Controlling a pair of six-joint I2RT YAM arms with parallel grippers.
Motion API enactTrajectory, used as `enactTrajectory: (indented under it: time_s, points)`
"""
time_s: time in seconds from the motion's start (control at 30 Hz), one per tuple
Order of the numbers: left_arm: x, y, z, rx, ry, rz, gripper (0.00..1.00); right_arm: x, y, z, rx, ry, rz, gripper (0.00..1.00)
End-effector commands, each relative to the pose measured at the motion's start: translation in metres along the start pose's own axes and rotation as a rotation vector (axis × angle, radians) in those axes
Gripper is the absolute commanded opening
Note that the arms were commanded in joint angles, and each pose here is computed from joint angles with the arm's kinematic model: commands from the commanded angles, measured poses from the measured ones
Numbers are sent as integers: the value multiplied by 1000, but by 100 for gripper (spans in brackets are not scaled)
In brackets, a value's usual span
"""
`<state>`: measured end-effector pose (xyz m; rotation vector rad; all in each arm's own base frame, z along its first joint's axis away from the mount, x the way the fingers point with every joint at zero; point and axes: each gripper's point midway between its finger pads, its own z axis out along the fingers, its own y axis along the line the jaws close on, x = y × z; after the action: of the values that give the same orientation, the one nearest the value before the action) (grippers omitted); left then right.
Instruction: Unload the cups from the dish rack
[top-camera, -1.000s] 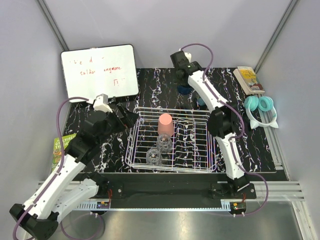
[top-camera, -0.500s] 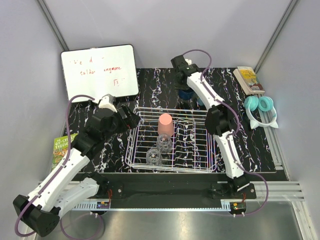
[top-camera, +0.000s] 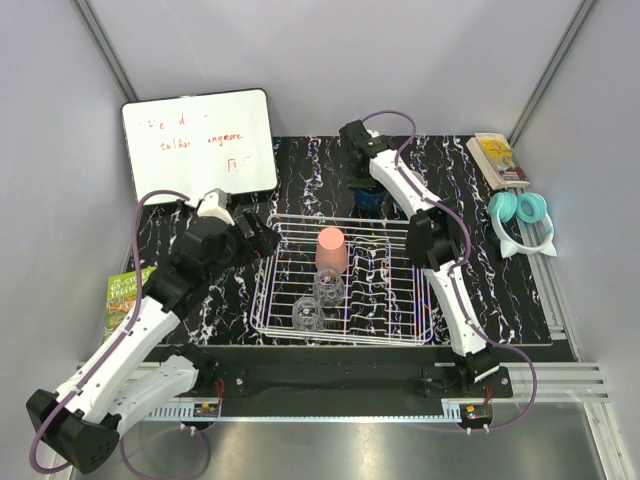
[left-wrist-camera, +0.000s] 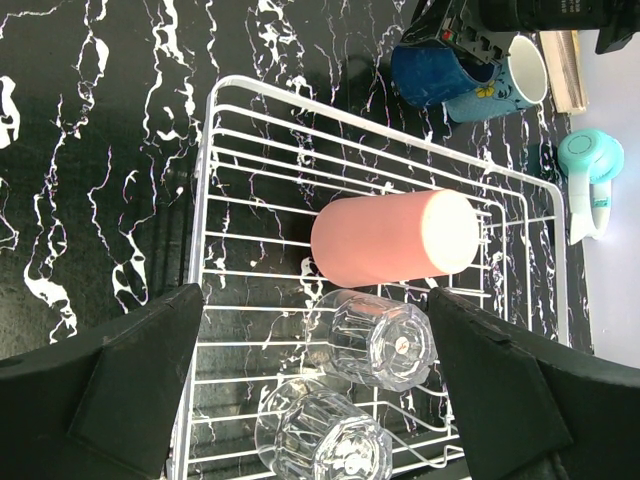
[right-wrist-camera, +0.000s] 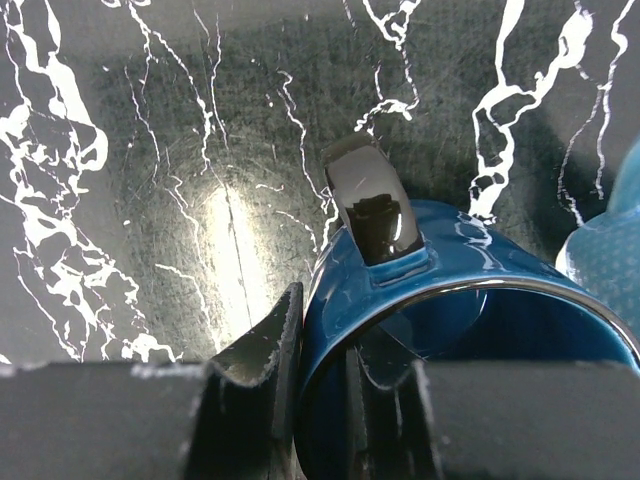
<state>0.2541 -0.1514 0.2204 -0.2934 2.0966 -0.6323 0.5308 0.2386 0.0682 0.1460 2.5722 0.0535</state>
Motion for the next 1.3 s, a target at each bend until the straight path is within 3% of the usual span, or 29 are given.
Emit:
enactTrajectory:
  time_s: [0.0,0.37,0.63,0.7,0.8,1.03,1.13,1.27]
  points:
    - [-1,0,3,11,-13,1,99,-6,9,-6,-32,-26,-9,0]
    - [5,1,6,9,2,-14,99,-1,5,-9,-26,-11,-10,3]
    - [1,3,3,6,-23,-10,99,-35,17,-55,-91,-118,11,48]
    - [-1,3,1,6,-37,-15,99,-49,22,-77,-94,-181,-12,66]
    - [-4,3,1,4,-44,-15,99,-64,29,-107,-125,-245,-13,79]
    - [-5,0,4,5,-30,32,99,-83,36,-195,-245,-370,29,84]
    - [1,-4,15,0,16,70,99,-71,37,-232,-343,-428,43,84]
    - [8,-18,23,-28,35,150,99,-21,23,-265,-473,-439,83,84]
